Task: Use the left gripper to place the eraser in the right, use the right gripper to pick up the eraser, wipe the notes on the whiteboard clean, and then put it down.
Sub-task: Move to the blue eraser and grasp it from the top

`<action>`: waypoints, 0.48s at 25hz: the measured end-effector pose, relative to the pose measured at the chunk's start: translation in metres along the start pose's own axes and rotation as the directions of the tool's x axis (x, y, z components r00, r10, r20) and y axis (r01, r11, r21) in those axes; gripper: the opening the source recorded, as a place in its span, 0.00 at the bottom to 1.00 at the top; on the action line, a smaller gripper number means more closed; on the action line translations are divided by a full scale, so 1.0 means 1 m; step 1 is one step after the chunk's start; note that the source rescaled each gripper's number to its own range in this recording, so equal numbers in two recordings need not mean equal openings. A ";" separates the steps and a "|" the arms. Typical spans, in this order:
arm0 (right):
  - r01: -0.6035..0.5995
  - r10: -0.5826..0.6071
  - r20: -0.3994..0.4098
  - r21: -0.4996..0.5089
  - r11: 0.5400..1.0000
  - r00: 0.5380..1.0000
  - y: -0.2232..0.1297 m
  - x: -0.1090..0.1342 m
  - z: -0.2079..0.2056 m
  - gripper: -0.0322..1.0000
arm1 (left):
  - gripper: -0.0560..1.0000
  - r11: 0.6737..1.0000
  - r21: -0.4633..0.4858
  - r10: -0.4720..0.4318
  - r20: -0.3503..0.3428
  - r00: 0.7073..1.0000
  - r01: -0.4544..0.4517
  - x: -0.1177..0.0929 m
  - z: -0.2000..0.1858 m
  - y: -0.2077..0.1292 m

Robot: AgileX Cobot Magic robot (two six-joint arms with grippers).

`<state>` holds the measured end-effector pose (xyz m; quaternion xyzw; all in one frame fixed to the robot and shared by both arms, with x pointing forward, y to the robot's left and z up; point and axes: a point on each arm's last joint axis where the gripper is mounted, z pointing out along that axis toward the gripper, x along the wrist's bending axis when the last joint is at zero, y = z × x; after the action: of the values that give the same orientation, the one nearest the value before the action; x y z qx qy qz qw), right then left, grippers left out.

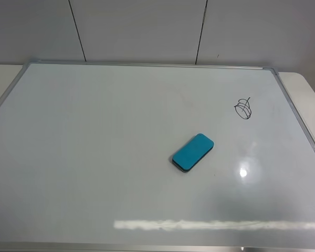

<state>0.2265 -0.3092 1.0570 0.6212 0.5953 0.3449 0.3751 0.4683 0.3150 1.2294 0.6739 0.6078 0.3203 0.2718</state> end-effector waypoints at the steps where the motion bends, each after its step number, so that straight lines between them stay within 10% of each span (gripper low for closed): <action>1: 0.000 0.000 0.000 0.000 1.000 1.000 0.000 0.000 0.000 1.00 | 1.00 1.000 -0.019 -0.005 -0.011 1.000 0.005 0.001 -0.008 -0.008; 12: 0.000 0.000 0.000 0.000 1.000 1.000 0.000 0.000 0.000 1.00 | 1.00 0.991 -0.114 -0.080 -0.033 0.996 0.076 -0.021 -0.064 -0.131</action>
<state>0.2265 -0.3092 1.0570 0.6212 0.5953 0.3449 0.3751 0.3339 0.3078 1.1702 0.6269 0.6198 0.3557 0.3103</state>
